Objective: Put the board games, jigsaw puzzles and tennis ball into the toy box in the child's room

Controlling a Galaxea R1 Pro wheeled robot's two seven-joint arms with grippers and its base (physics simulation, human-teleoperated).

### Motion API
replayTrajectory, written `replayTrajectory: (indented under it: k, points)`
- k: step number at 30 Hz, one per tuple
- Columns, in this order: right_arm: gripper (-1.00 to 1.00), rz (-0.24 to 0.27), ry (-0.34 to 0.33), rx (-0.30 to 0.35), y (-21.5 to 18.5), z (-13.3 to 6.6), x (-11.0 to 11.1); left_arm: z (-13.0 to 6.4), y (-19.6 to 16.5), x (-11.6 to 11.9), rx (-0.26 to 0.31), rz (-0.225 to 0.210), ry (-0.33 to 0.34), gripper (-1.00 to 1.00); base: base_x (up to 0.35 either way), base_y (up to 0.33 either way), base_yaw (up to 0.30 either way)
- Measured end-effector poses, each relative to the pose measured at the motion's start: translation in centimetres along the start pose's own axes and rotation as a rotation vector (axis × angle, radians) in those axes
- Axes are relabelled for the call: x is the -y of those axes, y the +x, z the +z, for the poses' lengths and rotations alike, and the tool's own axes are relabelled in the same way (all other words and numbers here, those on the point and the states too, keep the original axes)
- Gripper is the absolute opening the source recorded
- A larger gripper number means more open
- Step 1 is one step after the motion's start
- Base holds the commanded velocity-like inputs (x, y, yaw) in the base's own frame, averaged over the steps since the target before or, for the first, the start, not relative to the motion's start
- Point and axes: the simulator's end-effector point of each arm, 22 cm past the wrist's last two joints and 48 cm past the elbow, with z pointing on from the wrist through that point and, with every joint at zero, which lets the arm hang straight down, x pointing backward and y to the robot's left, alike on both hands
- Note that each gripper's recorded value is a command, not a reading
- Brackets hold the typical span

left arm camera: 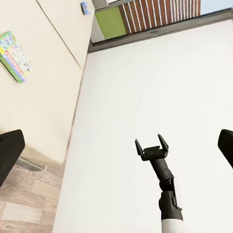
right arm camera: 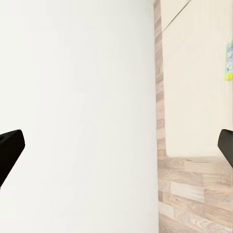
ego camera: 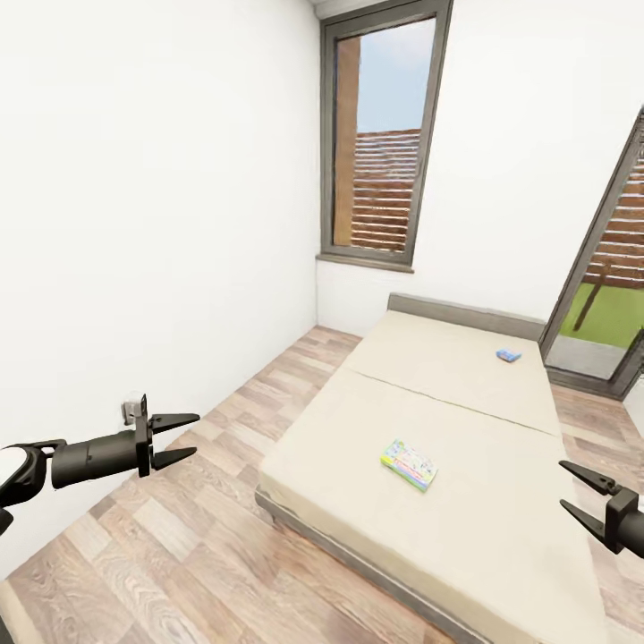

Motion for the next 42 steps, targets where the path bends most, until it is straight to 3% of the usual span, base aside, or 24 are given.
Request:
replayTrajectory:
  k: [42]
  points:
    - [1.00, 0.009, 0.022, -0.001, 0.0, 0.3, 1.0, 0.4, 0.0, -1.2, -0.007, -0.019, -0.013, 1.00, 0.051, 0.000, -0.255]
